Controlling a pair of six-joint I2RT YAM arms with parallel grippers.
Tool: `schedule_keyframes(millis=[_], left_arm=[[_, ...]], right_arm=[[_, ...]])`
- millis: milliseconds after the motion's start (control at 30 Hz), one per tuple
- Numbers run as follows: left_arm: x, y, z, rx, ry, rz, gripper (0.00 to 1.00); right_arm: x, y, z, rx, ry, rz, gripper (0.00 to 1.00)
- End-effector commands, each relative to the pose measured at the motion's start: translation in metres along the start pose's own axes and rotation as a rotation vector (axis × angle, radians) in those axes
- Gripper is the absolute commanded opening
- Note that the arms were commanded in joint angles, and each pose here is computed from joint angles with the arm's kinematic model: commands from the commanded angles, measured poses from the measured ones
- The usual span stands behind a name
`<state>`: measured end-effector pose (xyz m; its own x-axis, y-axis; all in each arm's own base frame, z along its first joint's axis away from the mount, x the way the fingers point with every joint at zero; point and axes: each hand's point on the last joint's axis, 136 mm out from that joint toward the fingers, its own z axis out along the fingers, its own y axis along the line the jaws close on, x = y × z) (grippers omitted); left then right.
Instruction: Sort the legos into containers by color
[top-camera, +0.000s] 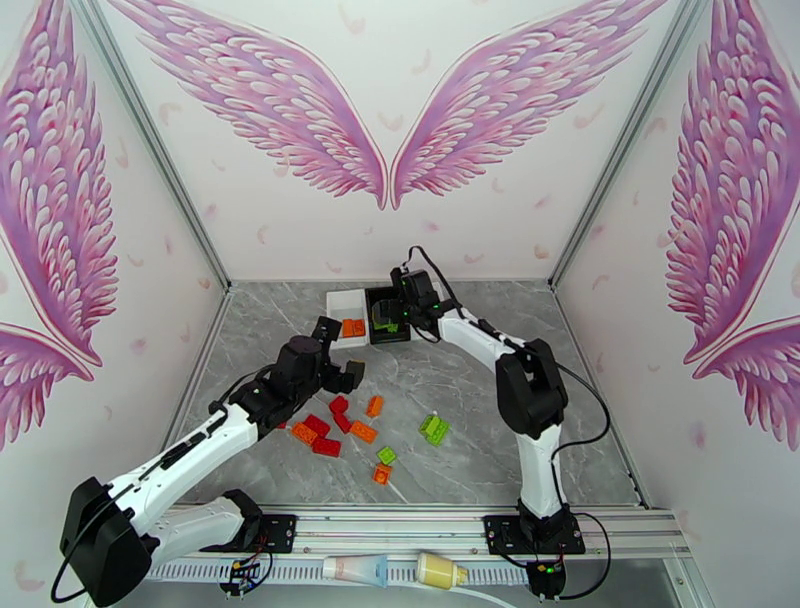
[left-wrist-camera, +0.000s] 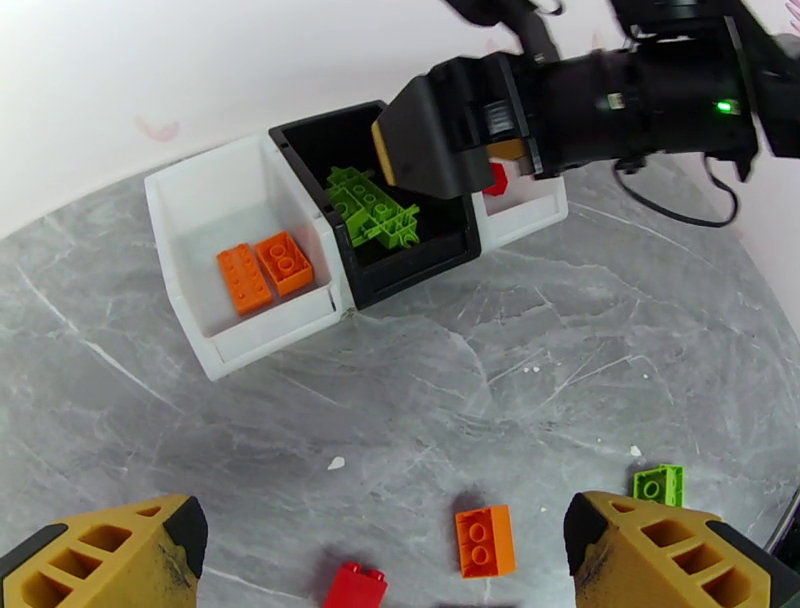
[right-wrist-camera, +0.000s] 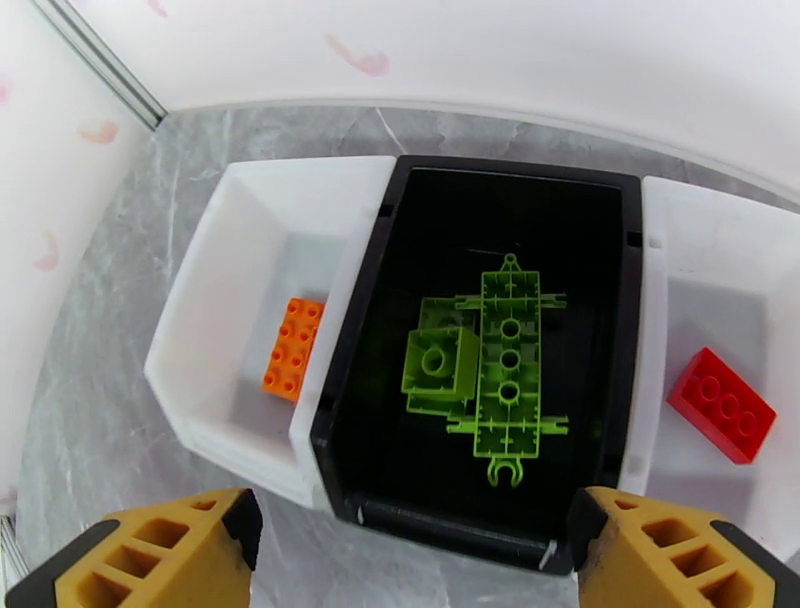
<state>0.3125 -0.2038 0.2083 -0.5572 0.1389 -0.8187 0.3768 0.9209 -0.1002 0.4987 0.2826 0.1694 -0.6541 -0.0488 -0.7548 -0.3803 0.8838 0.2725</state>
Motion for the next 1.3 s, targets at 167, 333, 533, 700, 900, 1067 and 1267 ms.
schedule_keyframes(millis=[167, 333, 533, 700, 900, 1067, 1267], left_arm=[[0.030, -0.012, 0.013, -0.108, 0.229, -0.019, 0.99], [0.053, -0.020, 0.032, -0.141, 0.363, -0.038, 0.99], [0.081, -0.041, 0.052, -0.139, 0.509, 0.005, 0.99], [0.116, -0.052, 0.069, -0.136, 0.638, 0.040, 0.97], [0.126, -0.070, 0.087, -0.088, 0.681, 0.006, 0.87], [0.137, -0.077, 0.097, -0.064, 0.711, -0.003, 0.78], [0.144, -0.065, 0.105, -0.106, 0.733, -0.016, 0.66]], right_arm=[[-0.009, -0.018, -0.061, 0.001, -0.165, 0.006, 0.94], [0.002, -0.041, -0.076, -0.030, -0.177, 0.083, 0.95], [0.011, -0.052, -0.076, 0.008, -0.163, 0.085, 0.96], [0.014, -0.054, -0.073, 0.009, -0.151, 0.087, 0.96], [0.018, -0.056, -0.067, 0.006, -0.137, 0.104, 0.96], [0.022, -0.060, -0.064, 0.009, -0.126, 0.129, 0.96], [0.026, -0.061, -0.061, 0.006, -0.116, 0.136, 0.96]])
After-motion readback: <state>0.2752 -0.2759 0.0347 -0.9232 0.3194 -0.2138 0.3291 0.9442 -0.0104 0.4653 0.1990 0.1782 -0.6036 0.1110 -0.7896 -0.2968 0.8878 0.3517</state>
